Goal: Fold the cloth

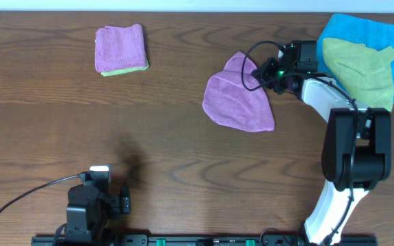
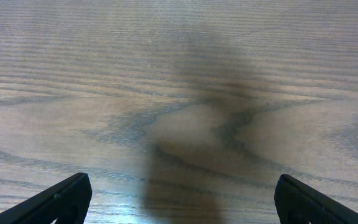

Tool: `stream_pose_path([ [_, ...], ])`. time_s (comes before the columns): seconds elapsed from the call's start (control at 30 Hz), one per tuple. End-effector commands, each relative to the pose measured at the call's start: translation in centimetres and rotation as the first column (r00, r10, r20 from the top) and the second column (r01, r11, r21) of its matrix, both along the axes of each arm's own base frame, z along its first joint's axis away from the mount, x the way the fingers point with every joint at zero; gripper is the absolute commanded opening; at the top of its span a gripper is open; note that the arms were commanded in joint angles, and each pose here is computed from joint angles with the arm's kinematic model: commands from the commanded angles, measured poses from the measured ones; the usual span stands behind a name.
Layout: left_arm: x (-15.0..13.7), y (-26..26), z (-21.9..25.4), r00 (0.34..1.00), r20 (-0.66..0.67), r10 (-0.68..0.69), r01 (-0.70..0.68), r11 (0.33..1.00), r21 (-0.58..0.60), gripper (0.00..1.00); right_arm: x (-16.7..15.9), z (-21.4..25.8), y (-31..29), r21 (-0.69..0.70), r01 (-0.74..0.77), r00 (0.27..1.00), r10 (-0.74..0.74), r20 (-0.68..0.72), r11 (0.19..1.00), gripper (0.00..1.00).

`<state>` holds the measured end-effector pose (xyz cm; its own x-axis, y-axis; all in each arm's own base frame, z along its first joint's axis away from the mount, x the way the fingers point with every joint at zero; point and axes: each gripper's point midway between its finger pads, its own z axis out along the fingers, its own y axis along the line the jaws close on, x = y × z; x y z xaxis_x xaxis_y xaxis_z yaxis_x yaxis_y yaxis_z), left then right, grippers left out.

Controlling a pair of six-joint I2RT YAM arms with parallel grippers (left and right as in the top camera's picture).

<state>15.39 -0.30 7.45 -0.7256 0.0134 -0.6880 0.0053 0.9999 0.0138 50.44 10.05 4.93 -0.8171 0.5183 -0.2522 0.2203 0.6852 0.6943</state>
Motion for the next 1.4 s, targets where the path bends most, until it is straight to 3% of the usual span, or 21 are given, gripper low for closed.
stream_pose_path([
  [0.0,-1.0,0.2,-1.5,0.998,-0.063,0.003,-0.003,1.000,0.011,0.95,2.2,3.1,0.5,-0.019,-0.045,0.991,0.047,0.128,0.999,0.02],
  [0.17,-1.0,0.2,-1.5,0.998,-0.063,0.003,-0.003,1.000,0.011,0.95,6.6,11.8,-0.1,-0.083,-0.070,0.940,0.094,0.328,0.994,0.02],
  [0.37,-1.0,0.2,-1.5,0.998,-0.063,0.004,-0.003,1.000,0.012,0.95,6.8,19.2,0.7,-0.240,-0.118,0.904,0.204,0.374,0.963,0.01],
  [0.47,-1.0,0.2,-1.5,0.998,-0.063,0.003,-0.003,1.000,0.011,0.95,4.6,19.3,1.8,-0.276,-0.169,0.928,0.247,0.278,0.946,0.01],
  [0.57,-1.0,0.2,-1.5,0.998,-0.063,0.003,-0.003,1.000,0.011,0.95,-0.1,15.5,2.8,-0.281,-0.250,0.963,0.267,0.024,0.927,0.01],
  [0.67,-1.0,0.2,-1.5,0.998,-0.063,0.004,-0.003,1.000,0.012,0.95,-3.9,12.6,3.2,-0.351,-0.304,0.951,0.262,-0.162,0.886,0.02],
  [0.87,-1.0,0.2,-1.5,0.998,-0.063,0.003,-0.003,1.000,0.011,0.95,-8.7,11.0,7.1,-0.410,-0.441,0.891,0.332,-0.311,0.799,0.02],
  [0.9,-1.0,0.2,-1.5,0.998,-0.063,0.003,-0.003,1.000,0.011,0.95,-9.5,10.8,7.5,-0.420,-0.449,0.884,0.326,-0.334,0.788,0.08],
  [0.93,-1.0,0.2,-1.5,0.998,-0.063,0.004,-0.003,1.000,0.012,0.95,-10.1,10.6,7.7,-0.439,-0.451,0.881,0.311,-0.356,0.777,0.36],
  [0.97,-1.0,0.2,-1.5,0.998,-0.063,0.004,-0.003,1.000,0.012,0.95,-11.1,10.4,7.8,-0.475,-0.446,0.879,0.272,-0.391,0.759,0.96],
  [1.0,-1.0,0.2,-1.5,0.998,-0.063,0.004,-0.003,1.000,0.012,0.95,-11.4,10.3,7.8,-0.485,-0.447,0.878,0.264,-0.400,0.752,0.99],
  [1.37,-1.0,0.2,-1.5,0.998,-0.063,0.003,-0.003,1.000,0.011,0.95,-12.2,10.1,7.3,-0.525,-0.424,0.881,0.201,-0.428,0.738,0.99],
])
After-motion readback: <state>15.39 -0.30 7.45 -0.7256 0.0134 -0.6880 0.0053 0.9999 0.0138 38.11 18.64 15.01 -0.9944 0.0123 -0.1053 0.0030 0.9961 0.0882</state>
